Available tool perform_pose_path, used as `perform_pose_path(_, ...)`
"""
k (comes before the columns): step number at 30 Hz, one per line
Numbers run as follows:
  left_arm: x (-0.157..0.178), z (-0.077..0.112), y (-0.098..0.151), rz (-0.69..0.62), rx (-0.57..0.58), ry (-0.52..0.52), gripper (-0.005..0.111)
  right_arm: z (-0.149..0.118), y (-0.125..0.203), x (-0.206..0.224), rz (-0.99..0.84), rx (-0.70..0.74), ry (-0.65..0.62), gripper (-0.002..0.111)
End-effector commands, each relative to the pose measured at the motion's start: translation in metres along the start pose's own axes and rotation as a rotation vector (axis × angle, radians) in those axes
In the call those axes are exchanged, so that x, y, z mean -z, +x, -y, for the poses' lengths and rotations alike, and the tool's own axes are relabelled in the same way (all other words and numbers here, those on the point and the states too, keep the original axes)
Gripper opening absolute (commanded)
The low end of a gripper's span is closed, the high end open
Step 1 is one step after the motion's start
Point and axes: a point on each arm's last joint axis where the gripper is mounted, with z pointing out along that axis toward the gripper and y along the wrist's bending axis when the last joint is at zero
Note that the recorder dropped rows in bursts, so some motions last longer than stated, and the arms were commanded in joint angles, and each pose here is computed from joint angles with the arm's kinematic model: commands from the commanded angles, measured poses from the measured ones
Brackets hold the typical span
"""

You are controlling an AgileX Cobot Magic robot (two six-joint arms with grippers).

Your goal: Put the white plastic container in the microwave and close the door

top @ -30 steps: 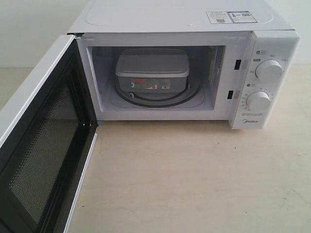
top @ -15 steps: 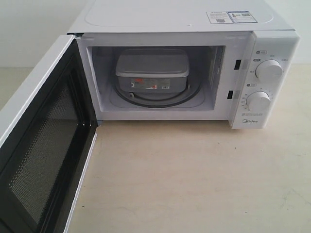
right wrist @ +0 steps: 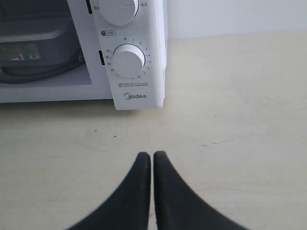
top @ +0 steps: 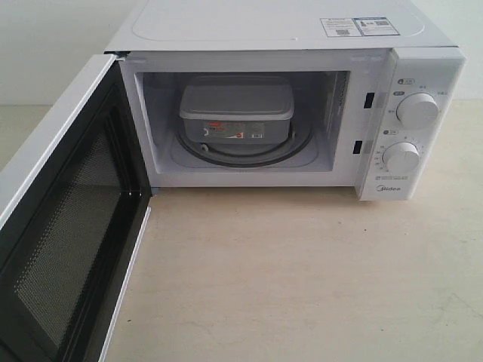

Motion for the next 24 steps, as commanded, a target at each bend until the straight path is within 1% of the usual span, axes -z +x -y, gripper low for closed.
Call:
perform_pose_path(1,-0.025,-0.005,0.004,-0.066,-0.026,0.083,0.004,0.0,-0.001,0.0,0.012,0.004,0.007,0.0)
perform_pose_path(3,-0.037,-0.009,0.011,-0.113,-0.018,0.095,0.004,0.0,-0.001,0.0,0.012,0.004,0.007,0.0)
perform_pose_path(7,-0.052,-0.01,0.027,-0.179,-0.018,0.125,0.004,0.0,-0.001,0.0,0.012,0.004,0.007,0.0)
perform_pose_path(8,-0.056,-0.007,0.031,-0.191,-0.015,0.145,0.004,0.0,-0.001,0.0,0.012,0.004,0.007,0.0)
perform_pose_path(14,-0.071,0.01,0.044,-0.261,-0.088,0.221,0.004,0.0,-0.001,0.0,0.012,0.004,0.007,0.0)
perform_pose_path(17,-0.073,0.02,0.044,-0.265,-0.126,0.256,0.004,0.0,-0.001,0.0,0.012,0.004,0.007,0.0)
perform_pose_path(24,-0.076,0.05,0.042,-0.25,-0.224,0.396,0.004,0.0,-0.001,0.0,0.012,0.004,0.007,0.0)
